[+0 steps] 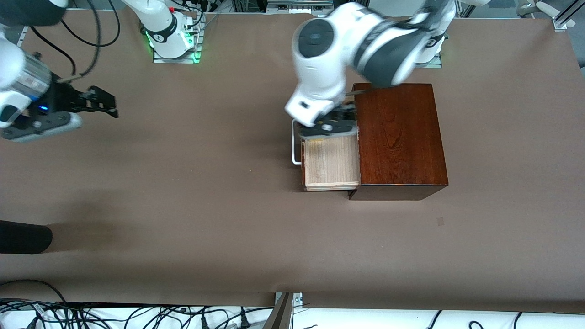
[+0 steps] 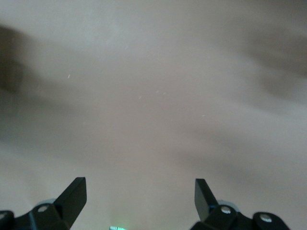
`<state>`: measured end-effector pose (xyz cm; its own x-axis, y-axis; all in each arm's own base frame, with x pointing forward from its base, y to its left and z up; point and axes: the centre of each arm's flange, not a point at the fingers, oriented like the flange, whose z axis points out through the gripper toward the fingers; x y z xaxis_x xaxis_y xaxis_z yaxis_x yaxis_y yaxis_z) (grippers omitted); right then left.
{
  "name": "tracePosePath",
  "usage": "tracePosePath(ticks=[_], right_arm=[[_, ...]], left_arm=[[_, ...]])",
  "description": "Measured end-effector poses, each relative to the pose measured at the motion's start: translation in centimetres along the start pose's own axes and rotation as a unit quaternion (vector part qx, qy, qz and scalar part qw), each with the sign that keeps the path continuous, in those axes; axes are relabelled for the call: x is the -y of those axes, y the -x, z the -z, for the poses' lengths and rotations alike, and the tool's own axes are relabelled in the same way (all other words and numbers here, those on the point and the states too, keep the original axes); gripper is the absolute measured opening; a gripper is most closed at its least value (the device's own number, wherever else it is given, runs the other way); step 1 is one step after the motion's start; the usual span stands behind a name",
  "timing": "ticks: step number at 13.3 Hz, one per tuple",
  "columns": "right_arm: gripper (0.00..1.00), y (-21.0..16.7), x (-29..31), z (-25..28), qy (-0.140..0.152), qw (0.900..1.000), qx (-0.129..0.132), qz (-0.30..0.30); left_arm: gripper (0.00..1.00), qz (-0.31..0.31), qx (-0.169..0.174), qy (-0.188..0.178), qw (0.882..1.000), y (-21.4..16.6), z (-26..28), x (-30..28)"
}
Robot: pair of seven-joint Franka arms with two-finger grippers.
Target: Open drawer, take yellow block, close drawer
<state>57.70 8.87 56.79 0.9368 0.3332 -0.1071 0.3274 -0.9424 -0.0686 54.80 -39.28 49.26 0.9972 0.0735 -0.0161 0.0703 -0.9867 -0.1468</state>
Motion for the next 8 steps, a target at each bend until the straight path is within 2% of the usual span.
tracePosePath(ticks=[2, 4, 6, 8], right_arm=[[1.0, -1.2, 4.0, -1.5, -0.002, 0.997, 0.014, 0.076], [1.0, -2.0, 9.9, -2.3, -0.001, 0.988, 0.021, 0.155], [1.0, -2.7, 17.6, -3.6, 0.005, 0.972, 0.021, 0.232], [1.0, -3.7, 25.5, -5.2, 0.009, 0.952, 0.012, 0.306]], left_arm=[[1.0, -0.017, 0.0, -0.001, 1.0, -2.7, 1.8, 5.8], [1.0, -0.039, 0.007, -0.006, 0.999, -4.1, 3.3, 10.9], [1.0, -0.065, 0.016, -0.011, 0.998, -4.7, 5.1, 15.5], [1.0, -0.08, 0.024, -0.002, 0.997, -4.9, 6.4, 19.2]])
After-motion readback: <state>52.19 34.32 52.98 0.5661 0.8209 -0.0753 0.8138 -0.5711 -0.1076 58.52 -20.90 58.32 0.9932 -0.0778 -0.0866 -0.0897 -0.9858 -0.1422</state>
